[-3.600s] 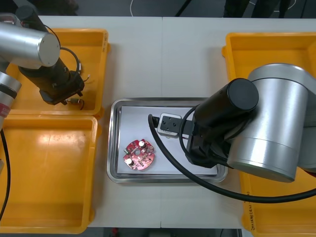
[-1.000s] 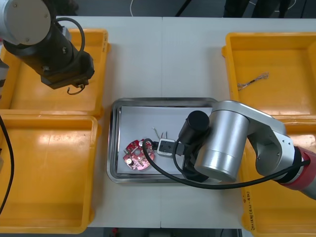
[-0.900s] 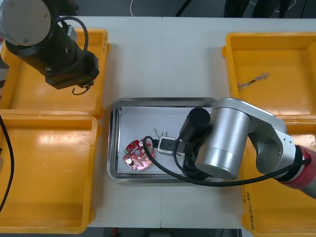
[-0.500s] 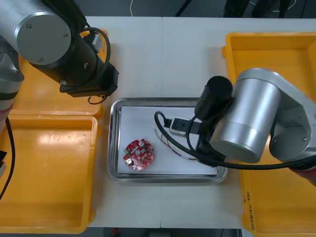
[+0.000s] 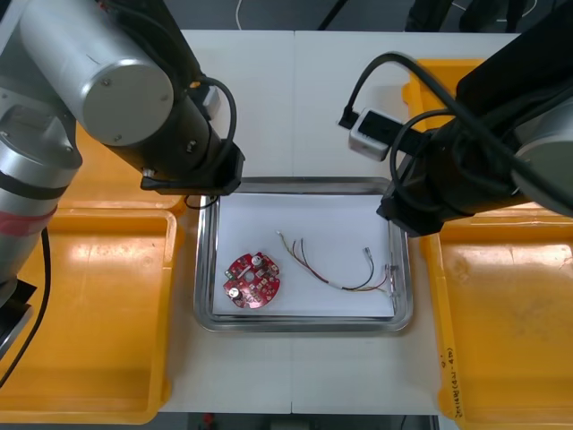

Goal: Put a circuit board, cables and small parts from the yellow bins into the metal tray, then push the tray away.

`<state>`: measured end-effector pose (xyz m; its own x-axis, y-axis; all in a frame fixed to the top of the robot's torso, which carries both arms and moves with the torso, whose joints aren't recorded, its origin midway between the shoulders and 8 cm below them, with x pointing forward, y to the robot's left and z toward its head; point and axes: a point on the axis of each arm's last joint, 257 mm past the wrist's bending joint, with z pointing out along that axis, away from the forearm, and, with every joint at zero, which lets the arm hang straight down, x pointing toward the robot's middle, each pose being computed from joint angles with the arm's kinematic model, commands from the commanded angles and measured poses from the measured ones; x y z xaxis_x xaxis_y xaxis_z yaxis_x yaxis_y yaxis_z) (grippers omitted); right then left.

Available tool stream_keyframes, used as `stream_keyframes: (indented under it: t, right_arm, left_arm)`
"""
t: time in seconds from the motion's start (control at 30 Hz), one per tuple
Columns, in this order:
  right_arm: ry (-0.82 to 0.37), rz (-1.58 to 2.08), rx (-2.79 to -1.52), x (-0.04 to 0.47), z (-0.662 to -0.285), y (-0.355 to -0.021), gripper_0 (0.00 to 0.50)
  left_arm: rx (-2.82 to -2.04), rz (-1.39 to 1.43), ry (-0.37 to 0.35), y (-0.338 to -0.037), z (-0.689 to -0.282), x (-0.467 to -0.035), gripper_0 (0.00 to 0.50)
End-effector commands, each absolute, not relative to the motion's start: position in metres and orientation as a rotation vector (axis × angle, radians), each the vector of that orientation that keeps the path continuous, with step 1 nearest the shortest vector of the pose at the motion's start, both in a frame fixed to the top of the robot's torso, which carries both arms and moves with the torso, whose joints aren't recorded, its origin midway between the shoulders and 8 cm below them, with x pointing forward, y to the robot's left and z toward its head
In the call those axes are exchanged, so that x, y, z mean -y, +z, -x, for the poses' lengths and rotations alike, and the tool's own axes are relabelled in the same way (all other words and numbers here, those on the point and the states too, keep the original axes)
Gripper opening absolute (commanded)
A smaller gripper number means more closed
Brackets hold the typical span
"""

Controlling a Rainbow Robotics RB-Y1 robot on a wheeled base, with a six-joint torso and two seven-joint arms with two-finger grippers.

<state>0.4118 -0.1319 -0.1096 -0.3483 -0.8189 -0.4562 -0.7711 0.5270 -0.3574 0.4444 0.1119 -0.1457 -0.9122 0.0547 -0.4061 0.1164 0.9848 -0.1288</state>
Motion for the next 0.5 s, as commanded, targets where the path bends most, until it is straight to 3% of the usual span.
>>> stream_keyframes:
  t: [0.03, 0.27, 0.5]
  right_arm:
    - [-0.13, 1.165, -2.199, 0.179, -0.424, -0.084, 0.5]
    - [-0.097, 0.965, -2.262, 0.223, -0.447, -0.064, 0.5]
    - [-0.158, 0.776, -2.304, 0.266, -0.468, -0.053, 0.5]
  left_arm:
    - [-2.68, -0.338, -0.153, -0.144, -0.438, -0.082, 0.0]
    - [-2.738, -0.349, -0.071, -0.173, -0.435, -0.081, 0.001]
    - [-2.73, -0.354, -0.067, -0.192, -0.444, -0.068, 0.001]
